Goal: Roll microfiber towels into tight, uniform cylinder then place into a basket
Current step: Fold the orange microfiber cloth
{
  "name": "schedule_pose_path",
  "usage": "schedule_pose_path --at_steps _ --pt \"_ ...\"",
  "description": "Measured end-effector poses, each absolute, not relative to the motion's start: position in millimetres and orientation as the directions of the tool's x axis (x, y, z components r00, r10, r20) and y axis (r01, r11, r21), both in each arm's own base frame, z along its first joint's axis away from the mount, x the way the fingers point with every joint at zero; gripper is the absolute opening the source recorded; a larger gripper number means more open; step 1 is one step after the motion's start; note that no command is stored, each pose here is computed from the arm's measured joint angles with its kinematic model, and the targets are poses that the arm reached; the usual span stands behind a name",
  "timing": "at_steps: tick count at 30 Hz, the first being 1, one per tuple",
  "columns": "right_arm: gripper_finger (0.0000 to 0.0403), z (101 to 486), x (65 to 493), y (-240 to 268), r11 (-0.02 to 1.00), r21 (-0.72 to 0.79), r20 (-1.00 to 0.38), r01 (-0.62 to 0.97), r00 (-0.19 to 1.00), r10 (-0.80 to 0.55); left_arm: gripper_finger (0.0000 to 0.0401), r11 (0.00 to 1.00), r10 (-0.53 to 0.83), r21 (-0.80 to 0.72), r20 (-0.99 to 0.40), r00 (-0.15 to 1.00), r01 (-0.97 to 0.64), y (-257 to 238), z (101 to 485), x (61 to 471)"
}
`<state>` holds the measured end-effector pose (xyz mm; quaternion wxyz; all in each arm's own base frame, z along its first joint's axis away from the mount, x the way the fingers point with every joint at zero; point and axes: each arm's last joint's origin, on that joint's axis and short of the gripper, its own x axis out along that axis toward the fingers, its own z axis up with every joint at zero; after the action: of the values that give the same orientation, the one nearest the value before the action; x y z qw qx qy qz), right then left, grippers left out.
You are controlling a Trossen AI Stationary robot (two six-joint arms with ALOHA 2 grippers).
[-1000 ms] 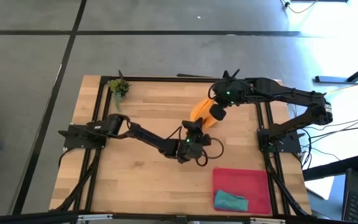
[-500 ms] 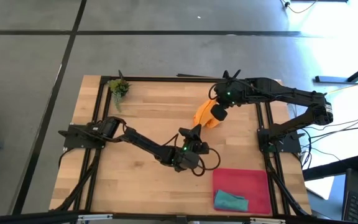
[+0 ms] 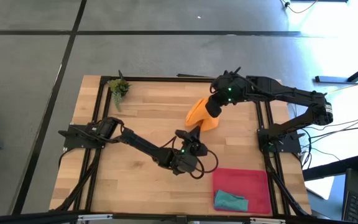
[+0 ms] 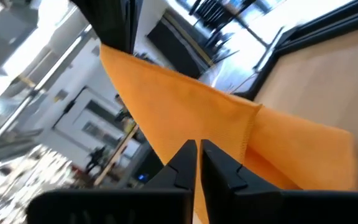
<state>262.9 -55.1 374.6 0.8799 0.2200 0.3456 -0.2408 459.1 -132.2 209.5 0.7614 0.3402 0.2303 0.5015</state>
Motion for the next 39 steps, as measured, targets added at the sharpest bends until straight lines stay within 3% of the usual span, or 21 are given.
schedule_pose_path --at_steps 5,10,15,24,39 --pt "0.0005 382 269 -64 0.766 0.281 -0.63 0.577 0.713 -0.306 0.0037 0.222 0.942 0.751 0.0 0.336 -0.622 -132 210 457" --pt "0.0005 389 274 -73 0.757 0.319 -0.555 0.571 0.76 -0.34 0.0044 0.277 0.914 0.746 -0.01 0.405 -0.606 -138 210 458" --pt "0.0005 393 275 -78 0.753 0.332 -0.52 0.569 0.776 -0.357 0.0031 0.328 0.885 0.747 -0.029 0.465 -0.578 -137 205 459" --pt "0.0005 399 278 -80 0.766 0.342 -0.457 0.544 0.809 -0.37 0.0003 0.315 0.881 0.787 -0.034 0.472 -0.531 -136 203 459" --pt "0.0005 402 281 -81 0.743 0.398 -0.419 0.538 0.827 -0.375 0.0077 0.343 0.88 0.746 -0.042 0.473 -0.572 -123 203 464"
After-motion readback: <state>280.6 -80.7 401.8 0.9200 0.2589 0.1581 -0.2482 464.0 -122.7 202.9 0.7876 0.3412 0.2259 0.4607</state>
